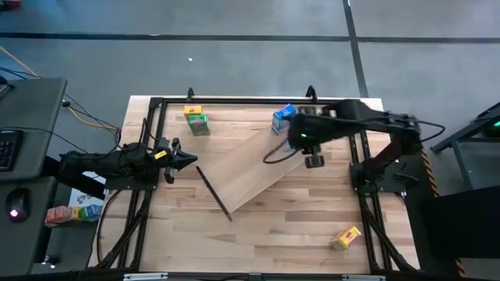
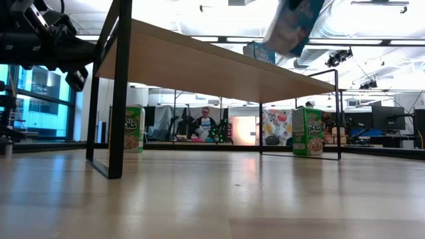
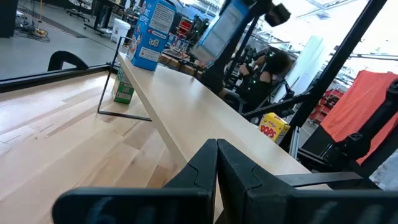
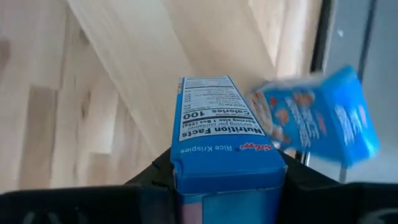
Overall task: Stack cereal on shelf
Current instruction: Put the blue cereal box on the shelf aligned with the other blue cereal box
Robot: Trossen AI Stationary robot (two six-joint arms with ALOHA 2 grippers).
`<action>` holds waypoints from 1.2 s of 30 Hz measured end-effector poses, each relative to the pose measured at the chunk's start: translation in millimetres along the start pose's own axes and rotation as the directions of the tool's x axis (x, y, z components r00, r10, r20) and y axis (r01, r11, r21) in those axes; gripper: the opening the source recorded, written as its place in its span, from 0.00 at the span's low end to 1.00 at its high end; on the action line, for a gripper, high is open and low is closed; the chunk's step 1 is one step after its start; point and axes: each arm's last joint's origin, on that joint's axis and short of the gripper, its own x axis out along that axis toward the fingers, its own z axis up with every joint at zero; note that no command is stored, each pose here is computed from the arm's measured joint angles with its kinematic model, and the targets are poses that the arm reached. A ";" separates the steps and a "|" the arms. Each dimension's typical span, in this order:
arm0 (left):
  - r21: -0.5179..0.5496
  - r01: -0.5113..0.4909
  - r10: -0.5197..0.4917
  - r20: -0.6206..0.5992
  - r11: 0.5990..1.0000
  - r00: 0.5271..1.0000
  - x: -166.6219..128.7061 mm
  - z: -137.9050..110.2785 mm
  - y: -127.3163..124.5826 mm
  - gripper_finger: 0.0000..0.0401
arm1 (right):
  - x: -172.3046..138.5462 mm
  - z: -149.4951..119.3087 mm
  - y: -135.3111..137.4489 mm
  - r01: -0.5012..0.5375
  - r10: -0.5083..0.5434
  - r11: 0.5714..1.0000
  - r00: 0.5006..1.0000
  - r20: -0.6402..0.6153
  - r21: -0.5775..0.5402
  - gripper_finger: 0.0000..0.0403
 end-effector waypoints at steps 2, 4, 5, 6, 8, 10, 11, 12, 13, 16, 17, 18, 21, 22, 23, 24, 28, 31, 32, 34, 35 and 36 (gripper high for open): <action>0.000 0.000 0.000 0.000 1.000 1.000 0.0 0.0 0.0 0.01 | 13.7 4.0 -6.3 -0.010 0.006 0.997 0.998 -0.057 -0.071 0.31; 0.000 0.000 0.000 0.000 1.000 1.000 0.0 0.0 0.0 0.01 | 27.5 8.4 -12.3 -0.014 0.003 0.993 0.995 -0.101 -0.114 0.31; 0.000 0.000 0.000 0.000 1.000 1.000 0.0 0.0 0.0 0.01 | 32.0 9.8 -15.7 -0.015 0.001 0.992 0.994 -0.108 -0.127 0.31; 0.000 0.000 0.000 0.000 1.000 1.000 0.0 0.0 0.0 0.01 | 34.9 9.8 -18.4 -0.019 0.001 0.989 0.993 -0.120 -0.145 0.31; 0.000 0.000 0.000 -0.001 1.000 1.000 0.0 -0.1 0.0 0.01 | 39.6 8.8 -24.3 -0.017 -0.008 0.986 0.990 -0.144 -0.168 0.31; 0.000 0.000 0.000 0.000 1.000 1.000 0.0 0.0 0.0 0.01 | 45.8 9.1 -30.6 -0.009 -0.018 0.986 0.986 -0.163 -0.169 0.31; 0.000 0.000 0.000 0.000 1.000 1.000 0.0 -0.1 0.0 0.01 | 48.4 8.7 -33.7 -0.013 -0.016 0.986 0.985 -0.170 -0.167 0.31; 0.000 0.000 0.000 0.000 1.000 1.000 0.0 0.0 0.0 0.01 | 49.5 7.8 -36.4 -0.016 -0.013 0.986 0.985 -0.174 -0.163 0.31; 0.000 0.000 0.000 0.000 1.000 1.000 0.0 0.0 0.0 0.01 | 50.0 6.8 -38.9 -0.027 0.000 0.988 0.985 -0.172 -0.153 0.31; 0.000 0.000 0.000 0.000 1.000 1.000 0.0 0.0 0.0 0.01 | 51.3 4.8 -43.3 -0.083 0.063 0.988 0.986 -0.153 -0.128 0.31; 0.000 0.000 0.000 0.000 1.000 1.000 0.0 0.0 0.0 0.01 | 51.5 4.3 -44.3 -0.089 0.069 0.988 0.986 -0.151 -0.125 0.31; 0.000 0.000 0.000 0.000 1.000 1.000 0.0 0.0 0.0 0.01 | 51.6 4.1 -44.7 -0.090 0.071 0.988 0.986 -0.151 -0.124 0.31; 0.000 0.000 0.000 0.000 1.000 1.000 0.0 0.0 0.0 0.01 | 51.6 4.3 -44.3 -0.097 0.079 0.988 0.986 -0.148 -0.123 0.31; 0.000 0.000 0.000 -0.001 1.000 1.000 0.0 -0.1 0.1 0.01 | 51.6 4.3 -44.3 -0.098 0.079 0.988 0.986 -0.148 -0.123 0.31; 0.000 0.000 0.000 0.000 1.000 1.000 0.0 0.0 0.0 0.01 | 52.3 4.7 -44.0 -0.102 0.083 0.987 0.985 -0.148 -0.124 0.31; 0.000 0.000 0.000 0.000 1.000 1.000 0.0 -0.1 0.1 0.01 | 53.8 5.6 -43.5 -0.108 0.088 0.986 0.985 -0.151 -0.125 0.31; 0.000 0.000 0.000 0.000 1.000 1.000 0.0 0.0 0.0 0.01 | 58.3 7.4 -43.4 -0.115 0.095 0.986 0.982 -0.161 -0.124 0.31; 0.000 0.000 0.000 0.000 1.000 1.000 0.0 0.0 0.0 0.01 | 61.3 8.6 -43.4 -0.117 0.096 0.986 0.981 -0.169 -0.119 0.31; 0.000 0.000 0.000 0.000 1.000 1.000 0.0 -0.1 0.0 0.01 | 62.3 8.9 -43.6 -0.112 0.091 0.986 0.981 -0.173 -0.119 0.32; 0.000 0.000 0.000 0.000 1.000 1.000 0.0 0.0 0.0 0.01 | 62.4 9.0 -43.9 -0.105 0.083 0.987 0.981 -0.176 -0.120 0.34; 0.000 0.000 0.000 0.000 1.000 1.000 0.0 0.0 0.0 0.01 | 62.1 8.9 -43.9 -0.104 0.082 0.987 0.981 -0.174 -0.120 0.36; 0.000 0.000 0.000 0.000 1.000 1.000 0.0 -0.1 0.0 0.01 | 61.9 9.0 -43.8 -0.104 0.082 0.987 0.981 -0.173 -0.121 0.38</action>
